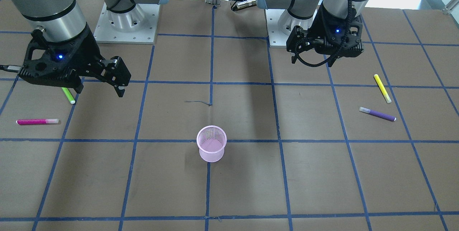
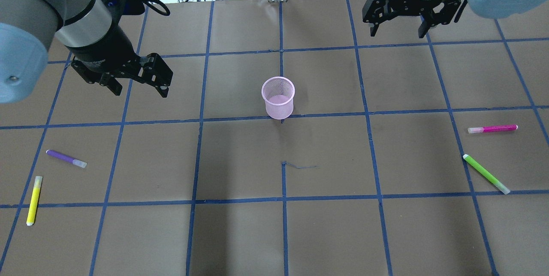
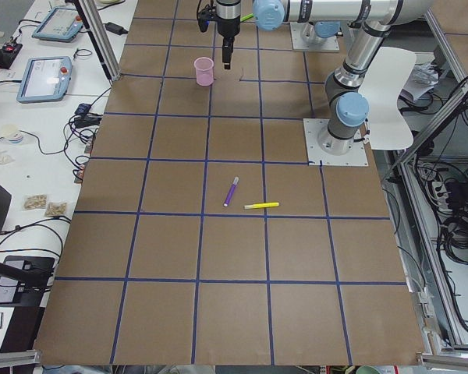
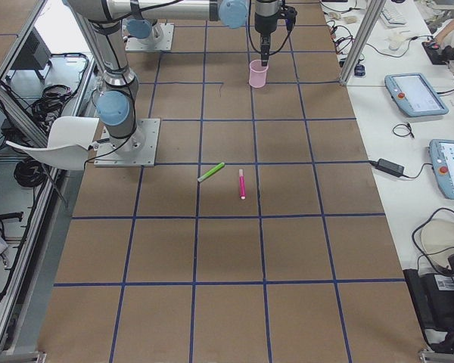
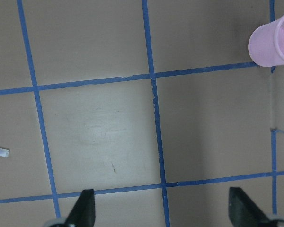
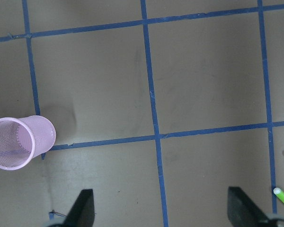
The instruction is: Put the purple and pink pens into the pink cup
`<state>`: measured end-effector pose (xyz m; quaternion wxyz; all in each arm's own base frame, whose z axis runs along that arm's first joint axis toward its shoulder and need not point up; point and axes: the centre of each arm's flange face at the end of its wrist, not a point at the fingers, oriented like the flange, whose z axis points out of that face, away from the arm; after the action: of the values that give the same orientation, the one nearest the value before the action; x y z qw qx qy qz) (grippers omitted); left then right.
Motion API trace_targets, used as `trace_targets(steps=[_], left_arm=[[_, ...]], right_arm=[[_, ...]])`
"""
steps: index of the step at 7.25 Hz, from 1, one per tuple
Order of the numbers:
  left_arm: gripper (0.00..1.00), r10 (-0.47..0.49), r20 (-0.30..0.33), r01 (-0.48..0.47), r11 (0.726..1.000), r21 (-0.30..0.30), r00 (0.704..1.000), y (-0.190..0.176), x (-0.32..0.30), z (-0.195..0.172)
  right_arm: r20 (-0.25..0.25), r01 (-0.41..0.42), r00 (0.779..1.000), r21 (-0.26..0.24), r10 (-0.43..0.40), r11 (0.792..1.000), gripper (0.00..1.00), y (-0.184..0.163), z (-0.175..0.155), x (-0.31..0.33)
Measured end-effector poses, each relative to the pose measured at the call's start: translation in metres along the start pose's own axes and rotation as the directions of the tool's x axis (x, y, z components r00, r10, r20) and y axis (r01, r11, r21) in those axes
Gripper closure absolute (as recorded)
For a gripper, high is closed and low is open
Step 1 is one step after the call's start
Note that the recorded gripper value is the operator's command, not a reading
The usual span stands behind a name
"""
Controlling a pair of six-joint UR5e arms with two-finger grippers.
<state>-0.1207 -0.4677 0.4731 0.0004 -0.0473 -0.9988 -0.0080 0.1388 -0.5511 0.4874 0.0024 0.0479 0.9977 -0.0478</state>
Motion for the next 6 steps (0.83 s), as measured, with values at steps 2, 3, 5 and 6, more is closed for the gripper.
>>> trace_targets(steps=[2, 3, 5, 6], left_arm=[[0.0, -0.002, 0.0, 0.002, 1.0, -0.001, 1.0, 0.0, -0.001, 0.0], [0.0, -0.003, -0.001, 0.003, 1.0, 0.0, 1.0, -0.001, -0.001, 0.0], [0.0, -0.008, -0.001, 0.008, 1.0, 0.002, 1.0, -0.004, -0.004, 0.001], [0.0, -0.021, -0.004, 0.021, 1.0, 0.002, 1.0, -0.007, -0.011, 0.003]], right_arm=[[0.001, 0.001, 1.0, 0.0, -0.001, 1.0, 0.0, 0.0, 0.0, -0.001], [0.001, 0.002, 1.0, 0.001, -0.002, 1.0, 0.0, 0.0, -0.001, -0.001], [0.001, 0.014, 1.0, 0.011, -0.014, 1.0, 0.0, -0.003, -0.004, 0.002], [-0.001, 0.035, 0.999, 0.01, -0.035, 0.999, 0.0, -0.004, -0.003, 0.004]])
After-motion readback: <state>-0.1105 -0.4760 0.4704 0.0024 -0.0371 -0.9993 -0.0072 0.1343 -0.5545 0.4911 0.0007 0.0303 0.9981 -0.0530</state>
